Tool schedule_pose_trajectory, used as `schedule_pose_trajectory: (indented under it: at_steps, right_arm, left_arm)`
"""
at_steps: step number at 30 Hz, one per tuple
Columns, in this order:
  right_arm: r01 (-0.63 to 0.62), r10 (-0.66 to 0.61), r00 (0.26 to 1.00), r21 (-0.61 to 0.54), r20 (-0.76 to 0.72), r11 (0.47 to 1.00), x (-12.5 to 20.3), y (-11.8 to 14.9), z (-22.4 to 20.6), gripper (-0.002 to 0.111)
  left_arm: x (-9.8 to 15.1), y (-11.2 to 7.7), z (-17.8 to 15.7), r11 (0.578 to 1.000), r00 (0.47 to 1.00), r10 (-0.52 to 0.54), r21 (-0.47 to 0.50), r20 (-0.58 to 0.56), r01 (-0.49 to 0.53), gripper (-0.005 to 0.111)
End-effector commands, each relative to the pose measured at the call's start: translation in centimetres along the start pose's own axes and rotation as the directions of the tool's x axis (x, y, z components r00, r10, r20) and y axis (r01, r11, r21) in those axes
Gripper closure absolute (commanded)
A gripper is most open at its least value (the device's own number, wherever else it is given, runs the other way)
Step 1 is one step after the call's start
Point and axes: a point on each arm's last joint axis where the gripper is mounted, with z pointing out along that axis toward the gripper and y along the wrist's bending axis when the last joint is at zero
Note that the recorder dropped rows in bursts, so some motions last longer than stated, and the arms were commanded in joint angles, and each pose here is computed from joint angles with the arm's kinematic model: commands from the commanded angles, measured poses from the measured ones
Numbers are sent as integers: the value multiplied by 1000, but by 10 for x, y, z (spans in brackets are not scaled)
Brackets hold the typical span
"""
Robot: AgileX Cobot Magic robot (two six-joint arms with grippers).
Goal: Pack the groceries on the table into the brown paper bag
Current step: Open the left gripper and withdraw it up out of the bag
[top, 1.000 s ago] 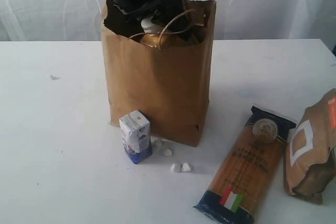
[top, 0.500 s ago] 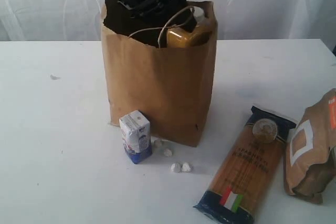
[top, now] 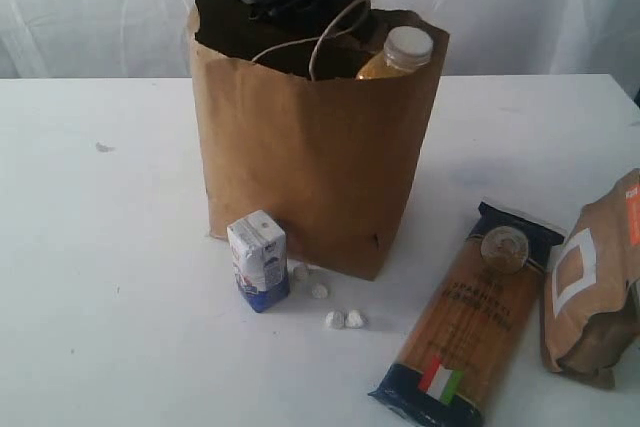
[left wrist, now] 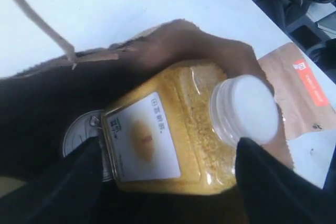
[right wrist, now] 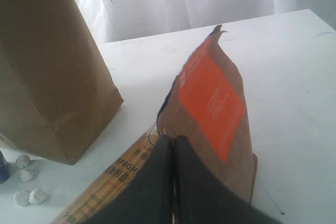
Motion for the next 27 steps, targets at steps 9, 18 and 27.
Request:
schedule_pose_trajectory:
  at_steps: [9,18,27]
  right_arm:
    - [3,-3,1000,3,12,1000,0,0,0,108]
    - [3,-3,1000,3,12,1000,0,0,0,108]
    - [3,-3,1000,2,14,1000,0,0,0,108]
  left_arm:
    - [-2,-8,-17,998,999,34,-49,14,-33,35]
    - [-4,-15,-31,995,998,47,-88,29,-44,35]
    - [1,-16,-58,966,999,37,-254,-9,-38,60]
